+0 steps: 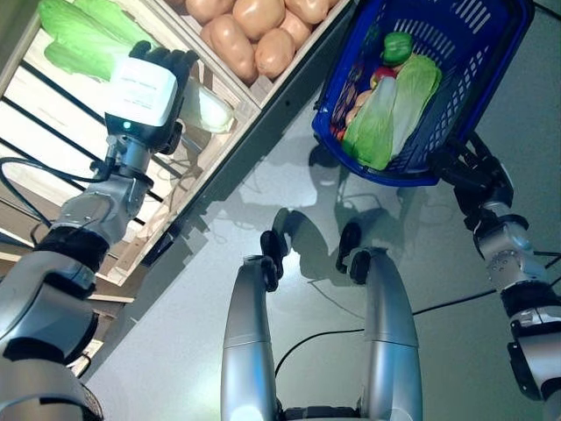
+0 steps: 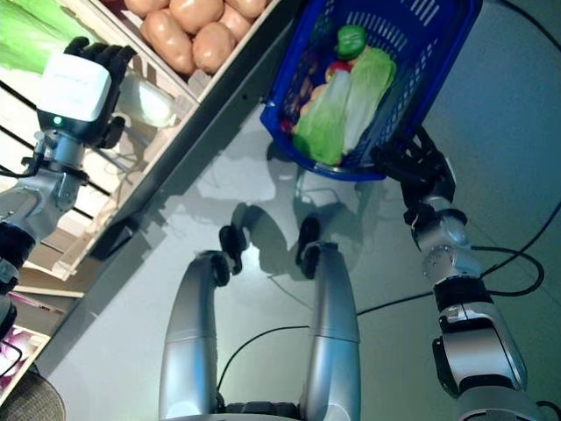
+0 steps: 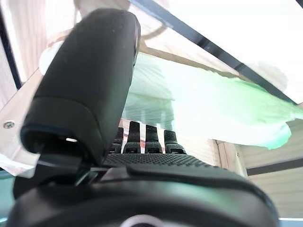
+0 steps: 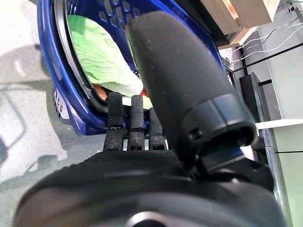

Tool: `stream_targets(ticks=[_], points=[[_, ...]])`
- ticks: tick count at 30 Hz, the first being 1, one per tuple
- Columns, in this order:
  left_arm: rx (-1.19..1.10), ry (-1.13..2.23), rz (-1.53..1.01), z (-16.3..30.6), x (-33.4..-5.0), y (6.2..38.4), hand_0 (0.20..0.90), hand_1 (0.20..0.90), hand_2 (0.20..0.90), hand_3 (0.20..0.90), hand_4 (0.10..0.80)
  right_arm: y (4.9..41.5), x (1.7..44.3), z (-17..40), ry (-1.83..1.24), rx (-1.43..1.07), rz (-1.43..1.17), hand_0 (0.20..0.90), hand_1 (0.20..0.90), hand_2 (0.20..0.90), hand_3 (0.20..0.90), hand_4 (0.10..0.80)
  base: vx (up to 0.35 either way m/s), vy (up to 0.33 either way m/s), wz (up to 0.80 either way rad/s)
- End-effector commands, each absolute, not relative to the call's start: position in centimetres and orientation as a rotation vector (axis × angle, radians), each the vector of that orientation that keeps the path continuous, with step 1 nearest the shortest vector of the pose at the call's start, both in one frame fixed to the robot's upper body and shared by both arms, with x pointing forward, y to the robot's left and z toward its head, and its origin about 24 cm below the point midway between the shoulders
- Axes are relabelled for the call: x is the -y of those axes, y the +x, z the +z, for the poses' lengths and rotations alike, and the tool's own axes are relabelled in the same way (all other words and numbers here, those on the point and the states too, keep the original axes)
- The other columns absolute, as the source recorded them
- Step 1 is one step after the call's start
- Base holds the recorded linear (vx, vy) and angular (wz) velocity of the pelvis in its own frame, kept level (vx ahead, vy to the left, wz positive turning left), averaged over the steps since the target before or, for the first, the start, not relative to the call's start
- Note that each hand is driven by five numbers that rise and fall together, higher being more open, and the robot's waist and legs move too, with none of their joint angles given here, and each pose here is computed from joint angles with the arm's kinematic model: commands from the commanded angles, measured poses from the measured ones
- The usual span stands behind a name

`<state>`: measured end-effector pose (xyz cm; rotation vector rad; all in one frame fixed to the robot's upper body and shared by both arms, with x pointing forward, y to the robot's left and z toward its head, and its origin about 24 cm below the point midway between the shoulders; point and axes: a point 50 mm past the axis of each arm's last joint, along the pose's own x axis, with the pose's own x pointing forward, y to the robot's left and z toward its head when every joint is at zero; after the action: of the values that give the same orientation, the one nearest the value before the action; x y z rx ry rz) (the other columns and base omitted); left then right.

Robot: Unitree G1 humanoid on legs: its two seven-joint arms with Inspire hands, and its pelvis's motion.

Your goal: Put vegetables into the basket

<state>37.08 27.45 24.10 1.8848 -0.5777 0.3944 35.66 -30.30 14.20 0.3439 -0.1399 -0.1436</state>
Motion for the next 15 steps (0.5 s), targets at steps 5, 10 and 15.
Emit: stream_targets(ticks=[5, 10, 15], points=[[0.051, 2.329, 0.114, 23.9, -28.7, 38.6, 0.900, 0.900, 0.900, 0.900, 0.800, 36.7, 29.7, 17.3, 0.341, 0.221, -0.094, 0.900, 0.900, 0.900, 0.900, 0.800, -0.003, 0.006, 0.02], [-0.111, 2.344, 0.063, 23.3, -29.1, 38.6, 0.771, 0.771, 0.771, 0.771, 0.714, 36.8, 29.6, 17.4, 0.345, 0.223, -0.098, 0.900, 0.900, 0.900, 0.900, 0.800, 0.005, 0.006, -0.13], [-0.167, 2.308, 0.099, 23.2, -29.9, 38.4, 0.300, 0.300, 0.300, 0.300, 0.400, 36.6, 29.8, 17.4, 0.349, 0.230, -0.104, 0.900, 0.900, 0.900, 0.900, 0.800, 0.006, 0.002, -0.07]])
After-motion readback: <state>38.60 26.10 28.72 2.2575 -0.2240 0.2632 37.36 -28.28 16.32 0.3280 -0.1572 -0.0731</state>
